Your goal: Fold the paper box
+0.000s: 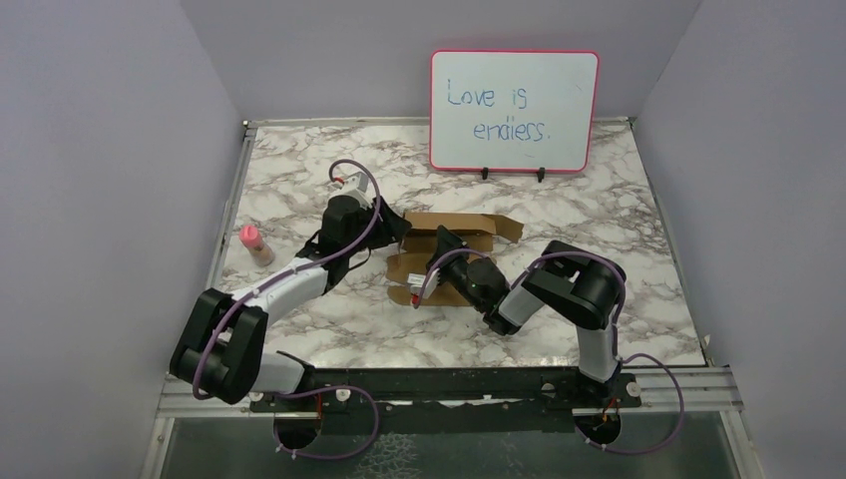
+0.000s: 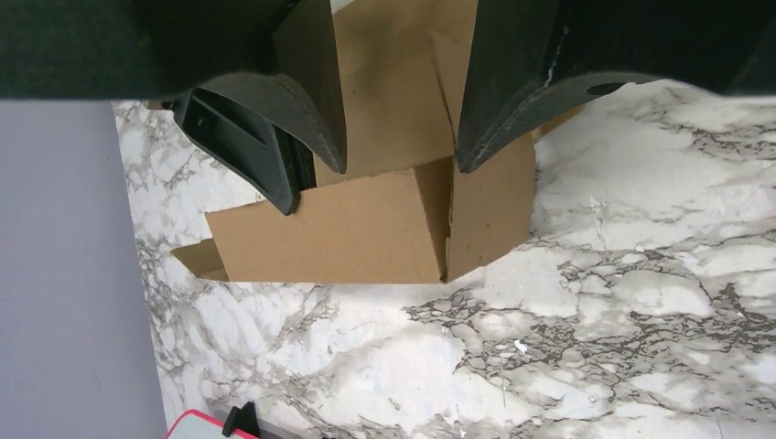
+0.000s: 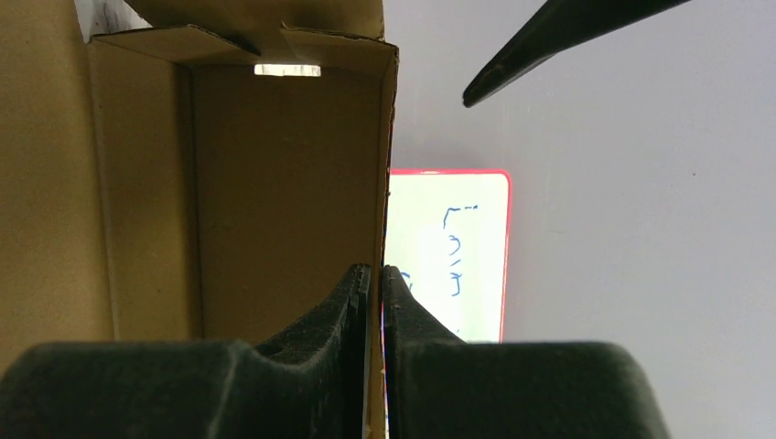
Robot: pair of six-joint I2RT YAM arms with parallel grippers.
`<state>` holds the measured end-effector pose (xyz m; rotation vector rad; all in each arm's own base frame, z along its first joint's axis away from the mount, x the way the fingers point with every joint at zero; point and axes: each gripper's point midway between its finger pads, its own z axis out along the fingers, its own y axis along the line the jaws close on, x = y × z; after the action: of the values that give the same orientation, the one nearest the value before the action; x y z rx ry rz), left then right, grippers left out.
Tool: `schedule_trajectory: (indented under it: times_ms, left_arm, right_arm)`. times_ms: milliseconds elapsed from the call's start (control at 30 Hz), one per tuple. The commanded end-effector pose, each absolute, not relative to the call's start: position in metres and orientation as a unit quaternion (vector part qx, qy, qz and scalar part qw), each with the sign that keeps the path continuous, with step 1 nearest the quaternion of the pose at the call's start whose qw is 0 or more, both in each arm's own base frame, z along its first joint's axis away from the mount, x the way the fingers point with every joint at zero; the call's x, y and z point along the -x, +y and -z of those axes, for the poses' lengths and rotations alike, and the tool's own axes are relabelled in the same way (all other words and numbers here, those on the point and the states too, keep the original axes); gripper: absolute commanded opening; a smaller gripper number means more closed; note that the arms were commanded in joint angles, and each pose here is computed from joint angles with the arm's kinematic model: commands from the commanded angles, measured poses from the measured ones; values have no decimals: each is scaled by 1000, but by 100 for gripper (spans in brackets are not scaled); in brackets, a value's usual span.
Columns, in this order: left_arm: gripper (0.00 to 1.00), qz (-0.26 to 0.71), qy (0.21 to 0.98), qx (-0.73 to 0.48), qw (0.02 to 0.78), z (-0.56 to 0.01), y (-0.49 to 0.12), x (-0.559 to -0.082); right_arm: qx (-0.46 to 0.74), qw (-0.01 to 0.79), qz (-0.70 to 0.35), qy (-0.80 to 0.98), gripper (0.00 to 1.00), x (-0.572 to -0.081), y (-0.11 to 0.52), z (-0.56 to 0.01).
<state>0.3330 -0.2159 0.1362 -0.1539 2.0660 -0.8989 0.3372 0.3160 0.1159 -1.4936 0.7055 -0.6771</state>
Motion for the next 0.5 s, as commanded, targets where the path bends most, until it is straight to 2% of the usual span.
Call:
schedule_trajectory:
  times_ms: [0,467]
  left_arm:
    - [46,361,815,62,448,-147,-223,-353]
    - [30,331,834,63,436,-117,-222,-365]
  right_arm:
    - [651,625,289,320,14,-334,314,-106]
    - [655,619,276,334,15,-333,313,-109]
